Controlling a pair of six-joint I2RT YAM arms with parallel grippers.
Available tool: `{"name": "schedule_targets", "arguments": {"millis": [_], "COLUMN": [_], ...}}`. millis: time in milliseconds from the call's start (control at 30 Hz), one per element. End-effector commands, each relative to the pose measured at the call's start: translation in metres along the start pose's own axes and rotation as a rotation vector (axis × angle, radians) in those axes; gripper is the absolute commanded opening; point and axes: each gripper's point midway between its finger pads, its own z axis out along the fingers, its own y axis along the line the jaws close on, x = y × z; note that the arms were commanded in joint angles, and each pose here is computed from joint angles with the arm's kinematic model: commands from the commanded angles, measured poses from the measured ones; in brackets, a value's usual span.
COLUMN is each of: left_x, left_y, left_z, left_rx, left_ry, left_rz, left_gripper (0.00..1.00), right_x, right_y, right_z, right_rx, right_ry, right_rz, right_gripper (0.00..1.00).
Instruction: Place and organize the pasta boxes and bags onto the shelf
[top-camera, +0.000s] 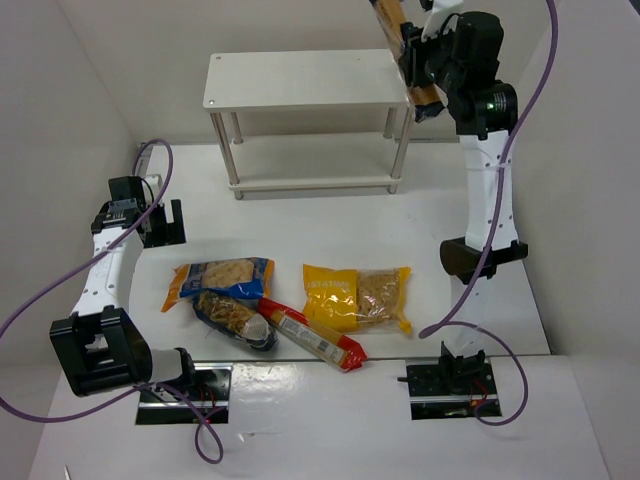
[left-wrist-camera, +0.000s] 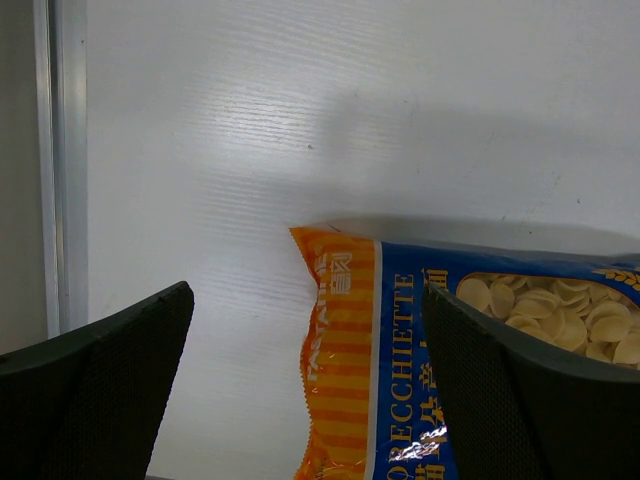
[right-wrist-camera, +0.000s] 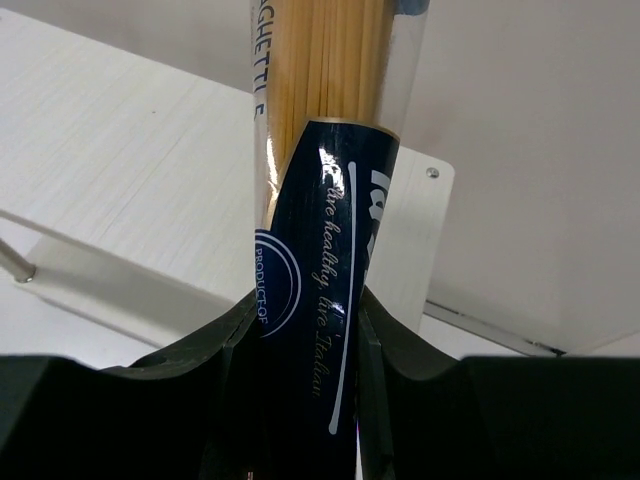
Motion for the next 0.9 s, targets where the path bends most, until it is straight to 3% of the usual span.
{"name": "schedule_targets", "arguments": {"millis": [0, 467, 867], "left_x": [-0.001, 0.006, 0.006], "left_y": [0.000, -0.002, -0.005], "left_z": [0.003, 0.010, 0.010], "left_rx": [0.013, 0.024, 0.044], "left_ry": [-0.003, 0.026, 0.024], "left_rz": [0.018, 0.018, 0.027], "left_gripper": [1.00, 1.00, 1.00], "right_x": [-0.064, -0.022, -0.015], "right_y": [0.014, 0.019, 0.004], "right_z": [-0.034, 0.017, 0.034], "right_rx": [-0.087, -0.155, -0.135], "right_ry": [-0.203, -0.143, -0.162], "right_rz": [-0.003, 0.031, 0.045], "right_gripper": [0.00, 0.00, 0.00]}}
